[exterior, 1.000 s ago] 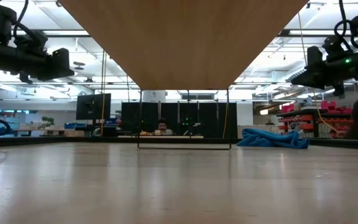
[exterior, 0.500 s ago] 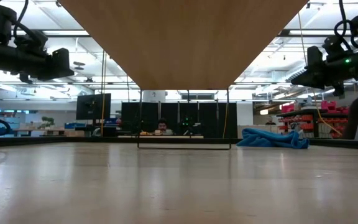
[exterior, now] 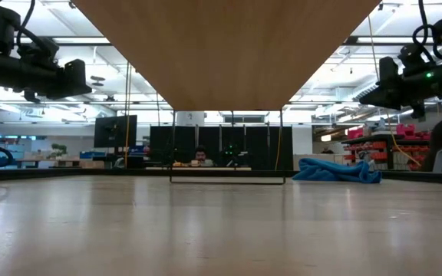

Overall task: Stack small to large cups/mugs on shelf
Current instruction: Return to Home Position

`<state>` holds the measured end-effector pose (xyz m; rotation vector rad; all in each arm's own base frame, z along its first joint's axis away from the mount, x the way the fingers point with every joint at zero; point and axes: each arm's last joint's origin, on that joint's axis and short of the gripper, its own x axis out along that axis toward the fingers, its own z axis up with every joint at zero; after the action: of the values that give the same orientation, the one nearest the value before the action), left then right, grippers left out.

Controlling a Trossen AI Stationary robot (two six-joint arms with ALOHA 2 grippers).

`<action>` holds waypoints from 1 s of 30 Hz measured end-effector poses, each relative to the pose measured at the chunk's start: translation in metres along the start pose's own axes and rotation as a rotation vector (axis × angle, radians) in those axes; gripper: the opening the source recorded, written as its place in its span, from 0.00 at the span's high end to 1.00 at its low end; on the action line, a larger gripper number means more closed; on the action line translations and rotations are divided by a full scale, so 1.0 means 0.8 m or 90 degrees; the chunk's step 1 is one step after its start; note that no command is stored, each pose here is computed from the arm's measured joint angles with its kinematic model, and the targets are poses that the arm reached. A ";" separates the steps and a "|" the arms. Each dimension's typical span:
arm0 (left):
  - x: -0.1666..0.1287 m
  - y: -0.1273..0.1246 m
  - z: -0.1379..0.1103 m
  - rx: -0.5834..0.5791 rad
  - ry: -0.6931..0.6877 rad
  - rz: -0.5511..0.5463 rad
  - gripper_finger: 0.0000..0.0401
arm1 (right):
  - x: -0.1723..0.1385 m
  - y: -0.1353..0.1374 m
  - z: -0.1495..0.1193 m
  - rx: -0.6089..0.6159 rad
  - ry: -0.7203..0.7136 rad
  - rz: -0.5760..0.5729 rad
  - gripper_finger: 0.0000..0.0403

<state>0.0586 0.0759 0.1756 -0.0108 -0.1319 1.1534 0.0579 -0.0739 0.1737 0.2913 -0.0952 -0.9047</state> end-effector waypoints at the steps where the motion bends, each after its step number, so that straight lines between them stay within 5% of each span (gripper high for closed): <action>1: 0.000 0.000 0.000 0.000 0.000 0.000 0.92 | 0.000 0.000 0.000 0.000 0.000 0.000 0.97; 30: 0.000 0.000 0.000 0.001 0.000 0.000 0.94 | 0.000 0.000 0.000 0.000 0.000 0.000 0.97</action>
<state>0.0586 0.0759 0.1756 -0.0101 -0.1314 1.1535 0.0579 -0.0739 0.1736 0.2917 -0.0950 -0.9045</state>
